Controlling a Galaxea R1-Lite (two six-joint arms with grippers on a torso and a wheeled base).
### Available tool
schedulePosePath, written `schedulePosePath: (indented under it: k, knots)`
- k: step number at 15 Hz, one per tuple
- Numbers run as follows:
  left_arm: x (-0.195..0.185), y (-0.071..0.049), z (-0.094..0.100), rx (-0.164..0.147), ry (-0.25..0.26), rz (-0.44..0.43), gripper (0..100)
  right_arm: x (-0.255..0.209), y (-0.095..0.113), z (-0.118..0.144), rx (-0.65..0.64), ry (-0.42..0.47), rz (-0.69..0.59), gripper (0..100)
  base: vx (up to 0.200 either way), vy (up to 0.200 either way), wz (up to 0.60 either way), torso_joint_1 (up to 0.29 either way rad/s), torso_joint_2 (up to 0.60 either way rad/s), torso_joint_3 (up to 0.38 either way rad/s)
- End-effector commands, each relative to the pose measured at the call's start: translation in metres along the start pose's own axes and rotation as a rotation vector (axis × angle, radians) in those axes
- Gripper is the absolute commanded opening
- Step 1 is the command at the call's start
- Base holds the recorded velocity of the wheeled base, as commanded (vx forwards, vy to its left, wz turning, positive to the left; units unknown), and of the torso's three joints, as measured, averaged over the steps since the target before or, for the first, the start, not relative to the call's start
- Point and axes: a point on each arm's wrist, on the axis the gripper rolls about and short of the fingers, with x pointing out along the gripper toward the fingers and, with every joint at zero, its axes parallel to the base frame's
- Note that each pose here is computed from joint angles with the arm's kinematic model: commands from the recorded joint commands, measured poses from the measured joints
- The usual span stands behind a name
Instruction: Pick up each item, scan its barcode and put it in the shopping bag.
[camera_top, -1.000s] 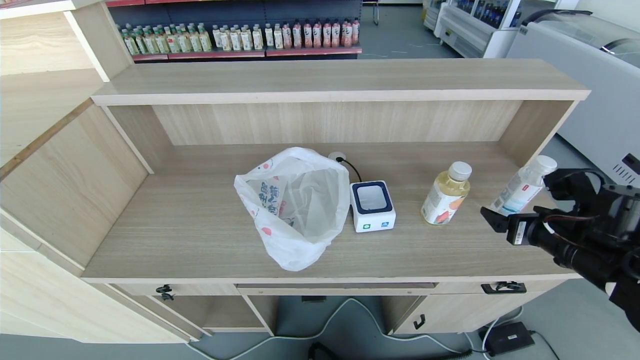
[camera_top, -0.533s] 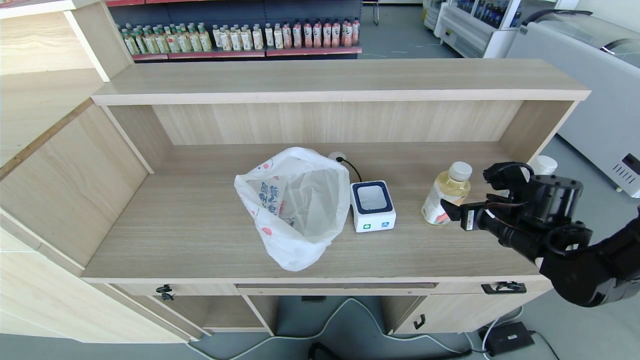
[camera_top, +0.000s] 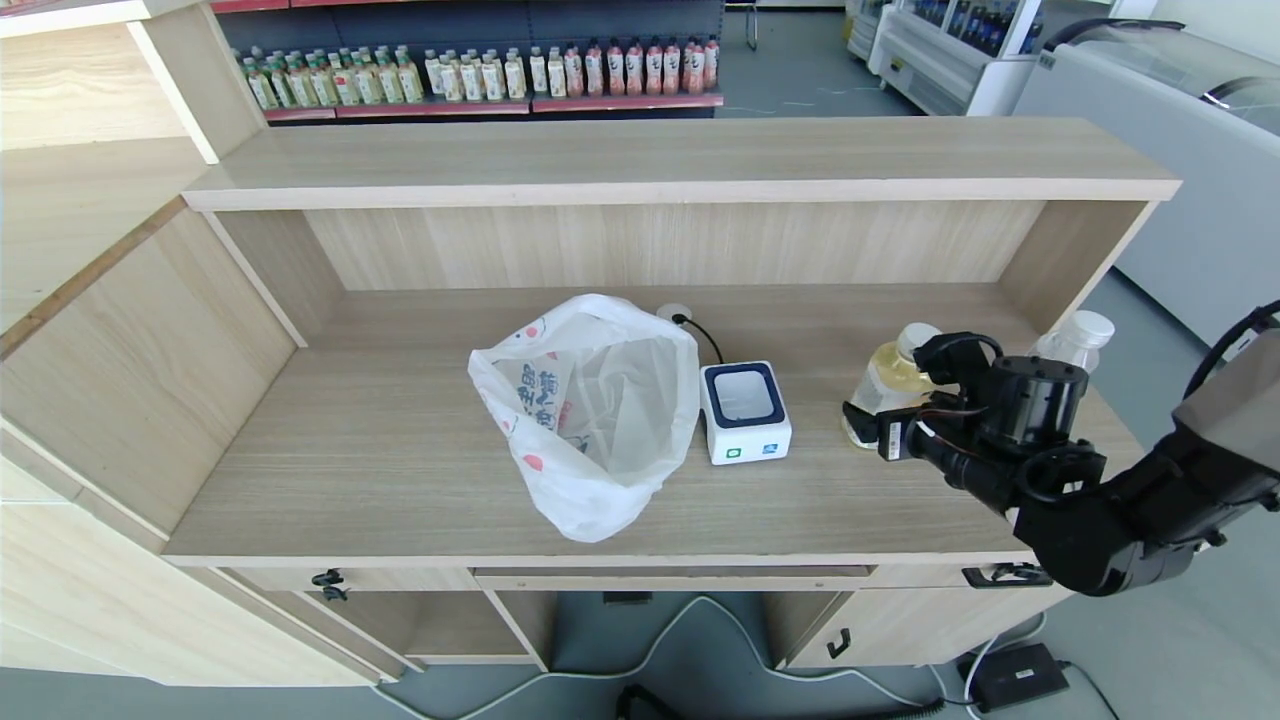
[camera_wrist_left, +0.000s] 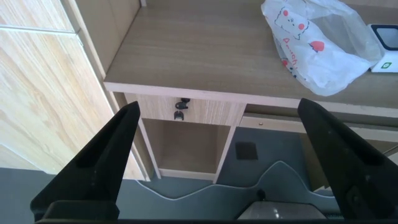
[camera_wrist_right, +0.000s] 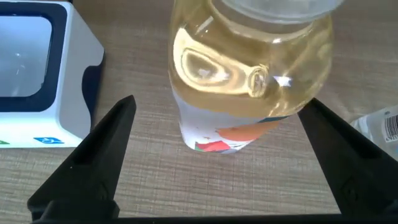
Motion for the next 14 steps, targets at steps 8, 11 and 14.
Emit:
schedulePosePath:
  k: [8, 11, 14]
  knots:
    - [0.000, 0.000, 0.000, -0.001, -0.001, 0.001, 100, 0.037, 0.018, -0.008, 0.043, -0.051, 0.029, 100, 0.000, 0.000, 0.00, 0.000, 0.00, 0.000]
    - [0.000, 0.000, 0.000, -0.001, -0.001, 0.001, 100, 0.041, 0.021, -0.013, 0.063, -0.057, 0.032, 100, 0.000, 0.000, 0.00, 0.000, 0.00, 0.000]
    - [0.000, 0.000, 0.000, -0.001, -0.001, 0.001, 100, 0.045, 0.017, -0.013, 0.088, -0.085, 0.029, 100, 0.000, 0.000, 0.00, 0.000, 0.00, 0.000]
